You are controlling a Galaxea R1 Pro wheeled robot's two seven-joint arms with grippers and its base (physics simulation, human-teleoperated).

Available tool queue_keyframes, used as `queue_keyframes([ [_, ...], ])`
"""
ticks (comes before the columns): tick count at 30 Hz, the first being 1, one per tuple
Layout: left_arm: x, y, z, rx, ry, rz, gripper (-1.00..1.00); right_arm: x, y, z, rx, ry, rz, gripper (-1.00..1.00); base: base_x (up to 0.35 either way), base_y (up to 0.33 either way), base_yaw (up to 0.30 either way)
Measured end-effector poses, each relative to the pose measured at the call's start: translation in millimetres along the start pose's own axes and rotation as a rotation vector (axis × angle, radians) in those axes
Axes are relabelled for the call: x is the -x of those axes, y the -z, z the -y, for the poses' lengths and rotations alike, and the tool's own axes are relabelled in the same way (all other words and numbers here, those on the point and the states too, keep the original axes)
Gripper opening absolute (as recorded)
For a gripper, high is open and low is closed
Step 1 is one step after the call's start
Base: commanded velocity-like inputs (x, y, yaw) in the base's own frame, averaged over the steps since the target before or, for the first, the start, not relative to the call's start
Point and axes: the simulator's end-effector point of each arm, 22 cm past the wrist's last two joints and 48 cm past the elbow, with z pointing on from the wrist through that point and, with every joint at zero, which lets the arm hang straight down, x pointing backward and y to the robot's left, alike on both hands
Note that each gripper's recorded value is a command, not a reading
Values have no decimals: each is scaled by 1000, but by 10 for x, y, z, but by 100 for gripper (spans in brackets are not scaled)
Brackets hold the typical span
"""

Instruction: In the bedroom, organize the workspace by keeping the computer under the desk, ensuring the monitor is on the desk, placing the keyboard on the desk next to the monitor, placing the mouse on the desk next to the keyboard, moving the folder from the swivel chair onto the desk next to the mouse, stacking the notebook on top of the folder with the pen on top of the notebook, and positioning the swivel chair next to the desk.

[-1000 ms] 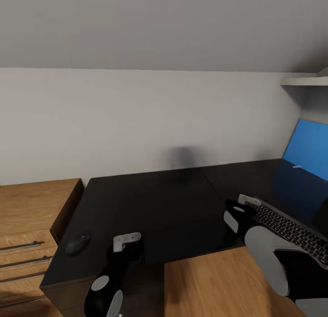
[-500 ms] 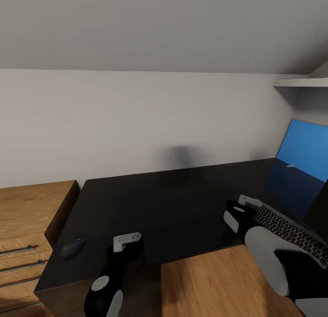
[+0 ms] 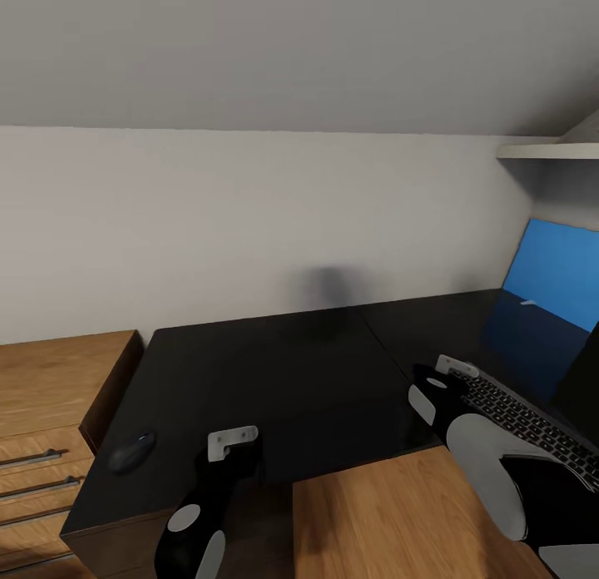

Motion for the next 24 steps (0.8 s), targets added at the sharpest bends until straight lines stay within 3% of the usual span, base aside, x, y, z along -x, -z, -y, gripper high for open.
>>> queue_keyframes([
  [24, 116, 48, 26, -1, 0, 1, 100, 158, 55, -10, 2, -2, 6, 100, 0, 0, -25],
])
